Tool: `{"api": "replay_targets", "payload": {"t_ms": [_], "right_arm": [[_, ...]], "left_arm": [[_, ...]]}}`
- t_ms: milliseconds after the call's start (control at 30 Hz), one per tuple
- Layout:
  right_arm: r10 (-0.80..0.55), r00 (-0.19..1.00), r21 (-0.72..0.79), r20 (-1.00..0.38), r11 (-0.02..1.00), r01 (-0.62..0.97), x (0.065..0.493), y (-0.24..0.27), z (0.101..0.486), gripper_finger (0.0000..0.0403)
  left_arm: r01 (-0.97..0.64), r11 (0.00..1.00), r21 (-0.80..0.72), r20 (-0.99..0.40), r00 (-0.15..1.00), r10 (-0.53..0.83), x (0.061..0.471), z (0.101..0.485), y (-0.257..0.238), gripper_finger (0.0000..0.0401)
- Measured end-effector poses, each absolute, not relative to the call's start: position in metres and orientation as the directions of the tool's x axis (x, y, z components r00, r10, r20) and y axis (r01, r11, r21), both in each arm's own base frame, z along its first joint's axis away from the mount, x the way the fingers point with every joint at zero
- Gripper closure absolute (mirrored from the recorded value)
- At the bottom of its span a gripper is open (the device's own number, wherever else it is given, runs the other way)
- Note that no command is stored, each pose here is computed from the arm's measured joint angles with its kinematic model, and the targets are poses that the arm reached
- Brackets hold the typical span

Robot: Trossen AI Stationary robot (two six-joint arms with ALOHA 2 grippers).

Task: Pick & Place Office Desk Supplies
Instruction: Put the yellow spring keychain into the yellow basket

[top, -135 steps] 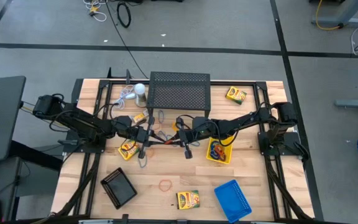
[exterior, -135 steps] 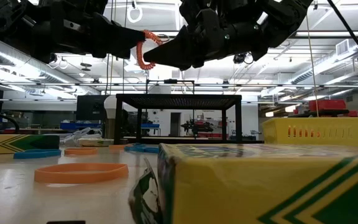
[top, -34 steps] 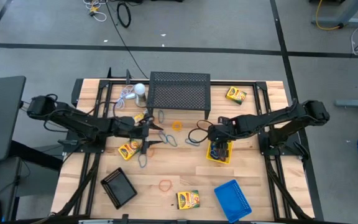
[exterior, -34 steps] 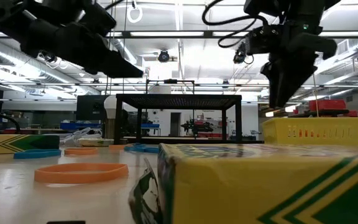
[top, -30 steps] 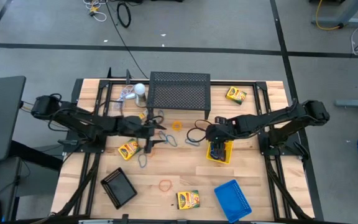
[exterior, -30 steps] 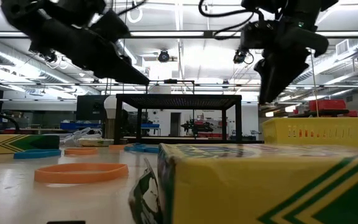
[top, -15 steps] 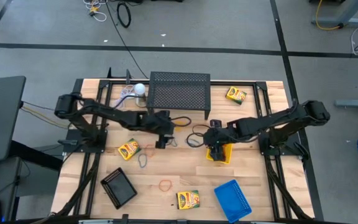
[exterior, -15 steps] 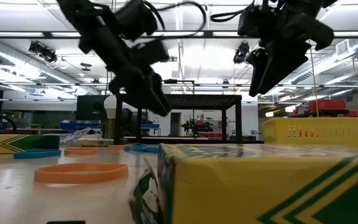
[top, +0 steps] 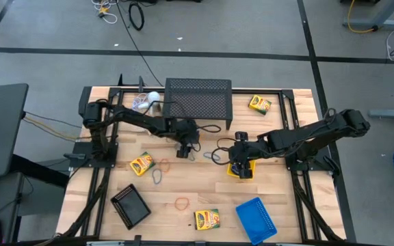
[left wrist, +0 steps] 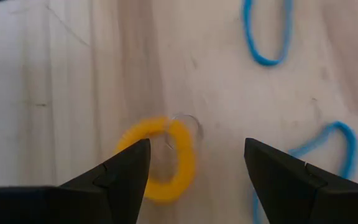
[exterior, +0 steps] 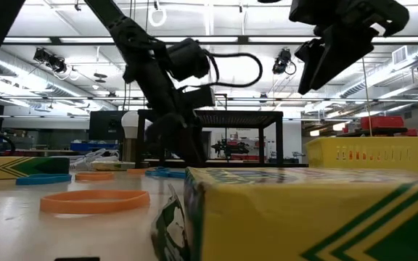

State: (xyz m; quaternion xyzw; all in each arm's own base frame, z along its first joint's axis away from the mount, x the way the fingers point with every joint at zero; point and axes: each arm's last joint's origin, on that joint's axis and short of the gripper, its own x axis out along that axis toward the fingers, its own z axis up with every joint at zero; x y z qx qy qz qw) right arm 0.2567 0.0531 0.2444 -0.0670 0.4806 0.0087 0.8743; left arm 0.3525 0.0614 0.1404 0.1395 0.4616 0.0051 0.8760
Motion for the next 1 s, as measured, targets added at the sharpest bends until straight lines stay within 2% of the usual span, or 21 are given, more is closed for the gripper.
{"api": "replay_targets", "payload": {"t_ms": [267, 533, 700, 1000], "right_arm": [[-0.048, 0.541, -0.108, -0.839, 0.991, -0.079, 0.256, 0.054, 0.245, 0.0211], [-0.049, 0.549, -0.109, -0.834, 0.991, -0.077, 0.257, 0.054, 0.246, 0.0211], [-0.049, 0.553, -0.109, -0.832, 0.991, -0.076, 0.257, 0.054, 0.246, 0.0211], [-0.048, 0.554, -0.109, -0.831, 0.991, -0.077, 0.257, 0.054, 0.246, 0.0211]], "left_arm": [[0.107, 0.968, 0.226, -0.831, 0.540, 0.135, 0.351, 0.132, 0.075, 0.0150], [0.132, 0.971, 0.200, -0.841, 0.532, 0.101, 0.352, 0.128, 0.073, 0.0180], [0.139, 0.972, 0.192, -0.842, 0.531, 0.090, 0.351, 0.128, 0.071, 0.0222], [0.178, 0.967, 0.183, -0.843, 0.534, 0.062, 0.354, 0.127, 0.059, 0.0330]]}}
